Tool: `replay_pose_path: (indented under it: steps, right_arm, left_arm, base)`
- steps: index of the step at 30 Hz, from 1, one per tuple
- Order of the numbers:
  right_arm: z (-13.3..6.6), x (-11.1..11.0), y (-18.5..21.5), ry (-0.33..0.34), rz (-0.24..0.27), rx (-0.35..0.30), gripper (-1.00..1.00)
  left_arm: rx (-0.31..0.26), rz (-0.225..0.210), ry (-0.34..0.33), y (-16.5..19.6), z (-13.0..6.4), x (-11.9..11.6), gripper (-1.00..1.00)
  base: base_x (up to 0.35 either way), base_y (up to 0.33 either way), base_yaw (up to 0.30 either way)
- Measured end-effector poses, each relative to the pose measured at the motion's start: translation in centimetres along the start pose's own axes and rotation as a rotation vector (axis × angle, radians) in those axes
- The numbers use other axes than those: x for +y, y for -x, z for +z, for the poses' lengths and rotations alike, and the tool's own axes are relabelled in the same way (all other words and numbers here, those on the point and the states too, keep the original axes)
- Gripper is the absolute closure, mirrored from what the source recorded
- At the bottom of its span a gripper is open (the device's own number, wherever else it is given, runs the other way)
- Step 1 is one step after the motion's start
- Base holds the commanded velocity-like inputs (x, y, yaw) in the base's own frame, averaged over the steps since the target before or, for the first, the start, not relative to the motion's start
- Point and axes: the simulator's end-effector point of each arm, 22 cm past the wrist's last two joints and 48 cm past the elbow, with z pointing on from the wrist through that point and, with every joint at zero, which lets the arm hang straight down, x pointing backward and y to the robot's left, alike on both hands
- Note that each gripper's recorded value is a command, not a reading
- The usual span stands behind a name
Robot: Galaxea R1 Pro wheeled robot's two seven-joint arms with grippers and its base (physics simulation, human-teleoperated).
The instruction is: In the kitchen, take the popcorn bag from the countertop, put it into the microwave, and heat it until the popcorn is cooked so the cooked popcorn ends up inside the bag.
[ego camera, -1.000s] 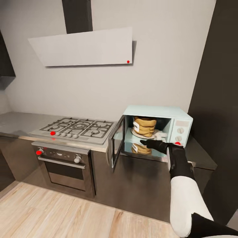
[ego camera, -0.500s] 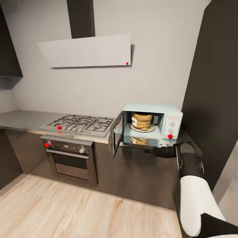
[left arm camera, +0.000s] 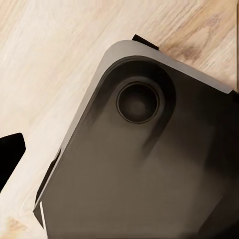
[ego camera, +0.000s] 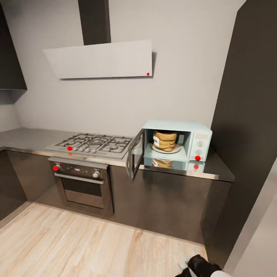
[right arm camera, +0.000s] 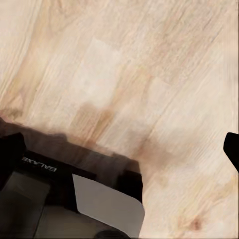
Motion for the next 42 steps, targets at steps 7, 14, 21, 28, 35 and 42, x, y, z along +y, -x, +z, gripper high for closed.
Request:
replay_pose_path:
  steps: [7, 14, 21, 28, 35, 42]
  right_arm:
    - [4.4, -0.5, -14.4, -0.148, 0.037, -0.074, -1.0]
    - [4.9, 0.5, -21.3, -0.134, 0.262, -0.013, -1.0]
    - [4.9, 0.6, -21.6, -0.132, 0.278, -0.008, -1.0]
    - [4.9, 0.6, -21.6, -0.132, 0.268, -0.006, -1.0]
    - [4.9, 0.5, -21.6, -0.133, 0.244, -0.003, -1.0]
    - [4.9, 0.4, -21.5, -0.135, 0.243, -0.011, -1.0]
  left_arm:
    - [0.006, 0.01, -0.001, -0.1, 0.0, 0.0, -1.0]
    - [0.0, 0.01, -0.001, 0.0, 0.0, 0.0, -1.0]
    - [-0.003, 0.011, 0.0, 0.1, 0.0, 0.0, -1.0]
    - [-0.008, 0.0, 0.001, 0.3, 0.0, 0.1, -1.0]
    - [-0.008, 0.005, -0.003, 0.3, 0.0, 0.1, -1.0]
    - [-0.001, 0.014, -0.008, 0.0, 0.0, -0.2, -1.0]
  base:
    - [0.318, 0.0, 0.0]
    - [0.324, 0.0, -0.173]
    - [0.324, 0.0, -0.288]
    - [0.086, 0.005, -0.104]
    - [0.12, 0.043, -0.001]
    - [0.278, 0.099, 0.0]
